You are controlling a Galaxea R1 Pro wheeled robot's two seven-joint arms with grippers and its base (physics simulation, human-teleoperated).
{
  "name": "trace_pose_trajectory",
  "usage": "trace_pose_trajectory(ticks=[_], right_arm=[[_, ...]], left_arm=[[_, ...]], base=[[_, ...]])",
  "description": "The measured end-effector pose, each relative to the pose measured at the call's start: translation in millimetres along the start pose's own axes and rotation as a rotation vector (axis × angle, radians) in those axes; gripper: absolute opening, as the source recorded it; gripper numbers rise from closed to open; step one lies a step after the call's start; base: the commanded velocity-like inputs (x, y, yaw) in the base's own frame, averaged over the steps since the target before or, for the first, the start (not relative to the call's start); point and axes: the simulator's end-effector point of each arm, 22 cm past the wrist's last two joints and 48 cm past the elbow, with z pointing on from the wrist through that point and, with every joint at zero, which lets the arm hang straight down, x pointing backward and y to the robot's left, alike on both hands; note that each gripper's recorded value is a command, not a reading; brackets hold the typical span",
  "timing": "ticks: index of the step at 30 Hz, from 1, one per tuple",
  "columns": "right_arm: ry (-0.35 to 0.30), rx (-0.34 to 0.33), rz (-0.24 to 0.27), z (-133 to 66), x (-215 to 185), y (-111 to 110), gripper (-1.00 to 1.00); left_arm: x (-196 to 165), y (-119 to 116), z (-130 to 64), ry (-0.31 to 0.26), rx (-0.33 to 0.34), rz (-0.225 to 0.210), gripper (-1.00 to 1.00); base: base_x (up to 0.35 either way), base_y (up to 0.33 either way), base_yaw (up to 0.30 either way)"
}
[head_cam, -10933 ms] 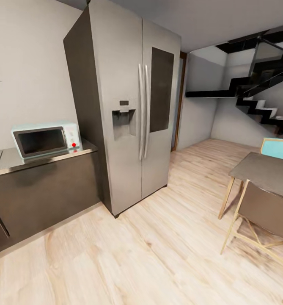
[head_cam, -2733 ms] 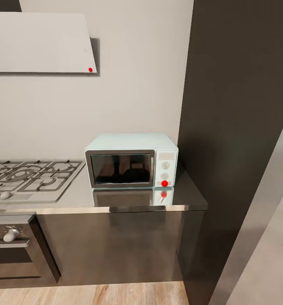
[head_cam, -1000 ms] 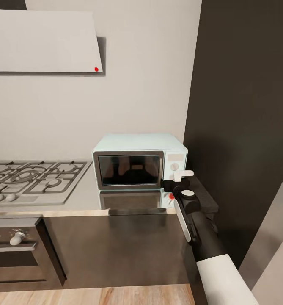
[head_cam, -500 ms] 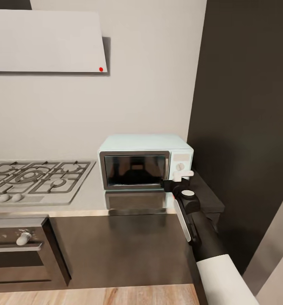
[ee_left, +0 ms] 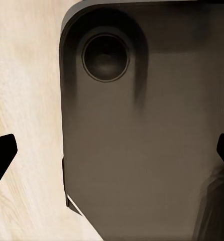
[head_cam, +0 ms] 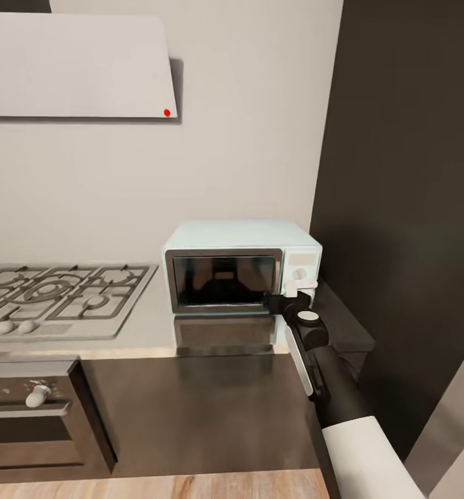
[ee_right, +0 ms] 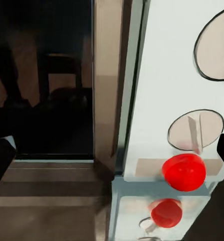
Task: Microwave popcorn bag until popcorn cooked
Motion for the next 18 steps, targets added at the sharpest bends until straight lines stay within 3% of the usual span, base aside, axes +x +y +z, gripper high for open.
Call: trace_pose_trajectory(ticks=[8, 18], right_arm=[[0.0, 0.0, 0.0, 0.0, -0.1, 0.1, 1.0], [0.001, -0.001, 0.001, 0.3, 0.3, 0.2, 1.0]], left_arm=[[-0.3, 0.0, 0.0, -0.001, 0.0, 0.0, 1.0], [-0.1, 0.0, 0.1, 0.0, 0.0, 0.0, 1.0]], base=[[0.185, 0.0, 0.0], [0.005, 0.0, 0.0]])
